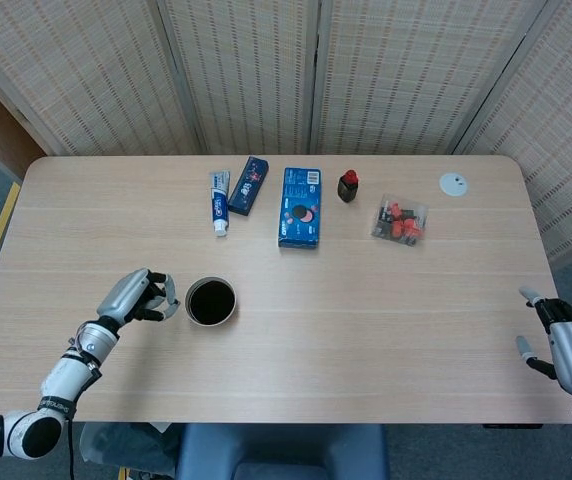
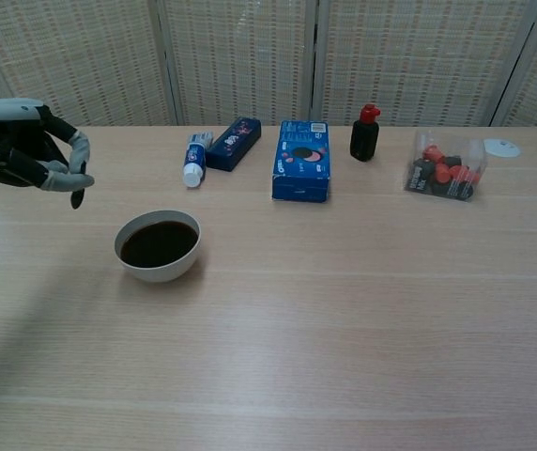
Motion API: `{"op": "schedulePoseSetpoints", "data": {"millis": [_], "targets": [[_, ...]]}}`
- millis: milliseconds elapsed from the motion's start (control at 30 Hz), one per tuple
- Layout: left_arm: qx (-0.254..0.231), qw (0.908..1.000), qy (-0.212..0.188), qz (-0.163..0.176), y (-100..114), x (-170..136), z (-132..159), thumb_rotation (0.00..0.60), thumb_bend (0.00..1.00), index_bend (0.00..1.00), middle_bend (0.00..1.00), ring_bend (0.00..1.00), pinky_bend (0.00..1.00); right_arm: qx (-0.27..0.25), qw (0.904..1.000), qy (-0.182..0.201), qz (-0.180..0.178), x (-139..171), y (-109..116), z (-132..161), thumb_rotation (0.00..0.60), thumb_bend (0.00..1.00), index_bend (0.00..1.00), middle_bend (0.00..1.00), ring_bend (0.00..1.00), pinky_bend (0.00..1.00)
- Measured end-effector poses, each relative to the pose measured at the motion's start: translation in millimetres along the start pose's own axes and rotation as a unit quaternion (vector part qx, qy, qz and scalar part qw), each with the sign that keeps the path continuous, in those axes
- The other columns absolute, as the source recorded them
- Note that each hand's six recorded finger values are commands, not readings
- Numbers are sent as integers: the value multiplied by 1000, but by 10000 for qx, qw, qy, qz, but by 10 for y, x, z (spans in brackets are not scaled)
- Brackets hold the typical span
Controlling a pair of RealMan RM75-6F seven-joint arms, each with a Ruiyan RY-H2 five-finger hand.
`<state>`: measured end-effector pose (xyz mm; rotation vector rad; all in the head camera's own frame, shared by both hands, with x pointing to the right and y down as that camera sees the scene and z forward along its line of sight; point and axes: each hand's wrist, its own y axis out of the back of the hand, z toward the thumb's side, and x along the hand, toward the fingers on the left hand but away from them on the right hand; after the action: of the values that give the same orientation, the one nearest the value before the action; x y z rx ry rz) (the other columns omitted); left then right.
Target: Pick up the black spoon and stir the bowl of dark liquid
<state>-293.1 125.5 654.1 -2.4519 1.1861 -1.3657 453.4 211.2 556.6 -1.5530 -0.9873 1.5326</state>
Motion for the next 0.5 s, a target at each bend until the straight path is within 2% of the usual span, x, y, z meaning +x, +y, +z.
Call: {"op": "schedulePoseSetpoints", "data": {"millis": [233, 500], "targets": [[-794, 9956, -174, -467, -150, 129, 197, 600, 426, 655, 1000, 1000, 1000, 45, 9999, -51, -115, -24, 91, -40, 600, 343, 151, 311, 243, 382], [-1243, 9869, -223, -1007, -390, 266, 360, 600, 429, 655, 1000, 1000, 1000, 168, 9992, -158, -331, -93, 271, -85, 600, 343, 151, 311, 243, 382]]}}
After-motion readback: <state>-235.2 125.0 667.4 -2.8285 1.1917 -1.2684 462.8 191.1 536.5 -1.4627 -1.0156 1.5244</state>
